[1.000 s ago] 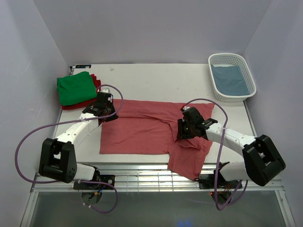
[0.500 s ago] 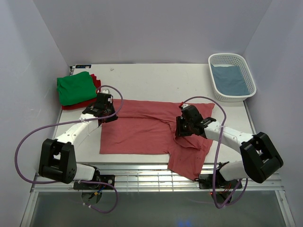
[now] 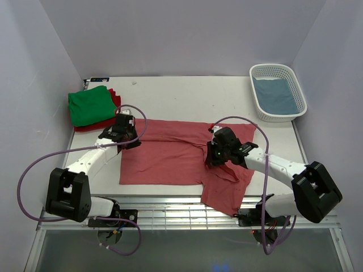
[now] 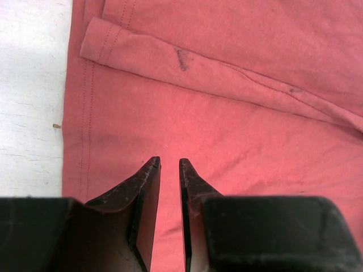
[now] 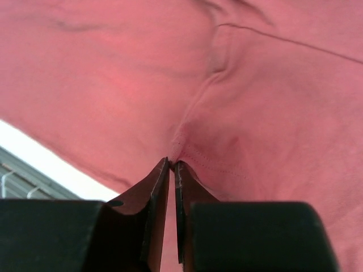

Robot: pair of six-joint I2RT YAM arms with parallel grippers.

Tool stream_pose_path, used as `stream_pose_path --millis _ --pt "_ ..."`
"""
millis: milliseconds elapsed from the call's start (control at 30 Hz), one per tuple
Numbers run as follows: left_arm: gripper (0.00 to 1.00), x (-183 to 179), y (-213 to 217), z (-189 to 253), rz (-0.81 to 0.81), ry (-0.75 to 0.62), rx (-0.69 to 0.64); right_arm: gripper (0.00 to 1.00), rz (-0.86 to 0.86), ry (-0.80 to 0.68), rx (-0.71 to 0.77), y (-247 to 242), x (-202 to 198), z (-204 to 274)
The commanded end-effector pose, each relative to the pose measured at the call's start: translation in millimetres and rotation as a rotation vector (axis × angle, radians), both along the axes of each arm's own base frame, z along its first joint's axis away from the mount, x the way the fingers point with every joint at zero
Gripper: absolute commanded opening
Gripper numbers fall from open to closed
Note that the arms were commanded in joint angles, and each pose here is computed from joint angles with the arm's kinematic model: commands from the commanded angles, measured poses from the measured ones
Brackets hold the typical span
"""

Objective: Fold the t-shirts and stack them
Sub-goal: Fold the flattened tshirt in 1/3 of the way

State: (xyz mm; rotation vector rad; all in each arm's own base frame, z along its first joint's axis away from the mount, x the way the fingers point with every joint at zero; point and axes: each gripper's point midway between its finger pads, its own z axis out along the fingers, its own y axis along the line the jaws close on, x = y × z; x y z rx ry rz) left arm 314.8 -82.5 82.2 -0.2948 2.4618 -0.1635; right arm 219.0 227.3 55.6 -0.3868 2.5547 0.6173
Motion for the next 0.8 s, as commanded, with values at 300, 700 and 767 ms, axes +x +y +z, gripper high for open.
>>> stream_pose_path --millis 300,700,767 --pt "0.31 -3.8 -1.9 4.8 0.003 -0.024 -0.024 0.15 0.141 0.061 0.064 17.1 -53.1 2.6" --pt "0.31 -3.2 11.3 17.2 0.03 -0.053 0.037 0.4 -0.113 -0.121 -0.051 -17.3 -13.3 59.7" --pt "0.32 -17.1 26.4 13.6 0.077 -0.002 0.098 0.4 -0.201 -0.084 -0.104 -32.4 -16.1 61.6"
